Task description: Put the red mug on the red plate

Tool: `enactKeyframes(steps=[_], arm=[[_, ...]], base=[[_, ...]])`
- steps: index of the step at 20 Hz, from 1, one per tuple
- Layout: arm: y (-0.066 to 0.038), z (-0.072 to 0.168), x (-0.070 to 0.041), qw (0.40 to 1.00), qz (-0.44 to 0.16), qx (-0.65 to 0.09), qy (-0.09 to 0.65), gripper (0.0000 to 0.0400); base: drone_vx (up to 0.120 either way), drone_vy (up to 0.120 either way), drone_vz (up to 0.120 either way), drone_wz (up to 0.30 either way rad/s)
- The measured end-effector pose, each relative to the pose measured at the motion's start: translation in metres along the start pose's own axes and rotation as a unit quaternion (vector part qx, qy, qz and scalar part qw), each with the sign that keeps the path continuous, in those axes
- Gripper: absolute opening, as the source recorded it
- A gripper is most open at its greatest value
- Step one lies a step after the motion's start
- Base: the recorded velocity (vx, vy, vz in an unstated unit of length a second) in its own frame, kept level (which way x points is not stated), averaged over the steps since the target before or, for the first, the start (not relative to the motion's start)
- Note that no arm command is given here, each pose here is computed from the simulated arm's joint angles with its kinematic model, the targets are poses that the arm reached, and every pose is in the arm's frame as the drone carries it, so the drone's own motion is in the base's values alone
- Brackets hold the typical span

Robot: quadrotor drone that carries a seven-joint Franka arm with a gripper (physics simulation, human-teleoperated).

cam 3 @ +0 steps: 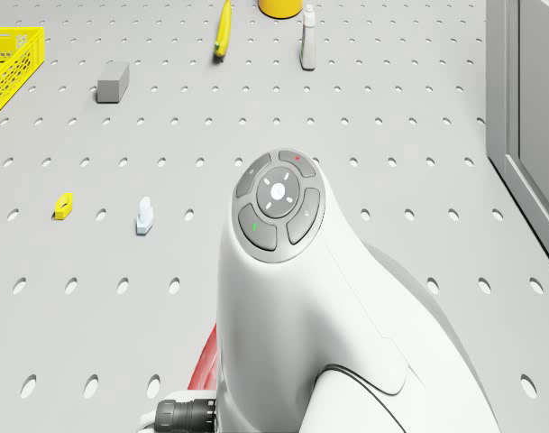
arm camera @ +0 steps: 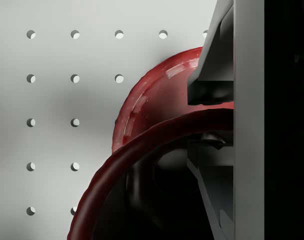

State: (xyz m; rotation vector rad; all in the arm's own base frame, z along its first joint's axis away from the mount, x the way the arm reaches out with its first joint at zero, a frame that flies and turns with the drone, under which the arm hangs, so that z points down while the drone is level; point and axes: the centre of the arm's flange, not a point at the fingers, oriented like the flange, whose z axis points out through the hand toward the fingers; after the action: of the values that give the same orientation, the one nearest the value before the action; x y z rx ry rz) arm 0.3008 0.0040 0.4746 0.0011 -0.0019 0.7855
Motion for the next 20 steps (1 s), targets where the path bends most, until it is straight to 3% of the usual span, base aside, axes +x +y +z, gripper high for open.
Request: enactKeyframes(steps=[8,20], arm=[[0.000,0.000,0.000,1.000,0.000,0.000,0.000,0.0100],[0.000,0.037,0.000,1.000,0.000,0.000,0.000,0.0100]], base=[[0.120,0.000,0.000,0.000],[0.003,0.000,0.000,0.000]])
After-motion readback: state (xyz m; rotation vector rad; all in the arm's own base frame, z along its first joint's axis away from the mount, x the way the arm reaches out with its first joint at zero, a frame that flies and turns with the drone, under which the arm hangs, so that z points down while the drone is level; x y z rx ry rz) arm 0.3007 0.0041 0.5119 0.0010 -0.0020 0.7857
